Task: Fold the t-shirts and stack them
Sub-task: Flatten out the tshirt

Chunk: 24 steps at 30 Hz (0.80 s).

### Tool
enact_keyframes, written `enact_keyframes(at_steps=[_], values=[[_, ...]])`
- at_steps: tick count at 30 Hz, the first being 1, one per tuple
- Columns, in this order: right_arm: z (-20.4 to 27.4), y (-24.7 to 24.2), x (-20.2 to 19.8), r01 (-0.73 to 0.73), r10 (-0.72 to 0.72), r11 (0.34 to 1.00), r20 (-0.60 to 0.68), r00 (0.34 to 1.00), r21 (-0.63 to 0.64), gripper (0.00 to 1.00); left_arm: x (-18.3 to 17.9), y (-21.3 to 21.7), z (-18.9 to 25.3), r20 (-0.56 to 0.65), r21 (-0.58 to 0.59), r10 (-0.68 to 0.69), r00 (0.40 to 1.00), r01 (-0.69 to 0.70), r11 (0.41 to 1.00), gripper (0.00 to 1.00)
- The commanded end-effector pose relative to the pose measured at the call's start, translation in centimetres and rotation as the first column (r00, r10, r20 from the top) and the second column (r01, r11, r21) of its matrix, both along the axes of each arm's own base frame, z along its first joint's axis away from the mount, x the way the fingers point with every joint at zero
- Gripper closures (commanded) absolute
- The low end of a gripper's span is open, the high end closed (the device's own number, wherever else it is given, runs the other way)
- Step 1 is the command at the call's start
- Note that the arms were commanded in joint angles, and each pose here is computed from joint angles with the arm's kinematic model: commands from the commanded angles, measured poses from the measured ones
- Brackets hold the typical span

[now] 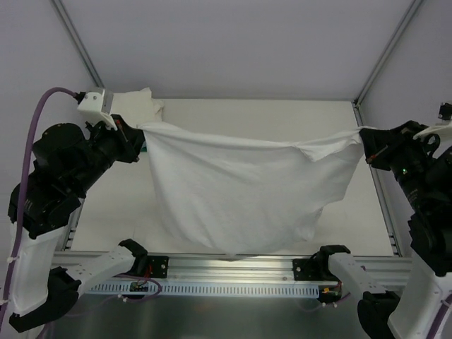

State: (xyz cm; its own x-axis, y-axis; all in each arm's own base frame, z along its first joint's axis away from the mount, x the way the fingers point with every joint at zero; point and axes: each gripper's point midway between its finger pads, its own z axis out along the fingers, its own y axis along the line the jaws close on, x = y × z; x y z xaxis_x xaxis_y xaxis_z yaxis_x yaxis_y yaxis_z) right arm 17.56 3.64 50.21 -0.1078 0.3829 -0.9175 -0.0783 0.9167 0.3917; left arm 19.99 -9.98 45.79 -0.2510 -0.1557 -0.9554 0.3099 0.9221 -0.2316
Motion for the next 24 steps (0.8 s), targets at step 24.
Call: enact_keyframes(at_steps=[24], values=[[-21.3,4.7,34.7,-0.134,0.147,0.989,-0.392,0.908,0.061,1.00,27.5,-6.8,-20.9,-0.178,0.358,0.214,0.960,-0.140,0.923,1.00]])
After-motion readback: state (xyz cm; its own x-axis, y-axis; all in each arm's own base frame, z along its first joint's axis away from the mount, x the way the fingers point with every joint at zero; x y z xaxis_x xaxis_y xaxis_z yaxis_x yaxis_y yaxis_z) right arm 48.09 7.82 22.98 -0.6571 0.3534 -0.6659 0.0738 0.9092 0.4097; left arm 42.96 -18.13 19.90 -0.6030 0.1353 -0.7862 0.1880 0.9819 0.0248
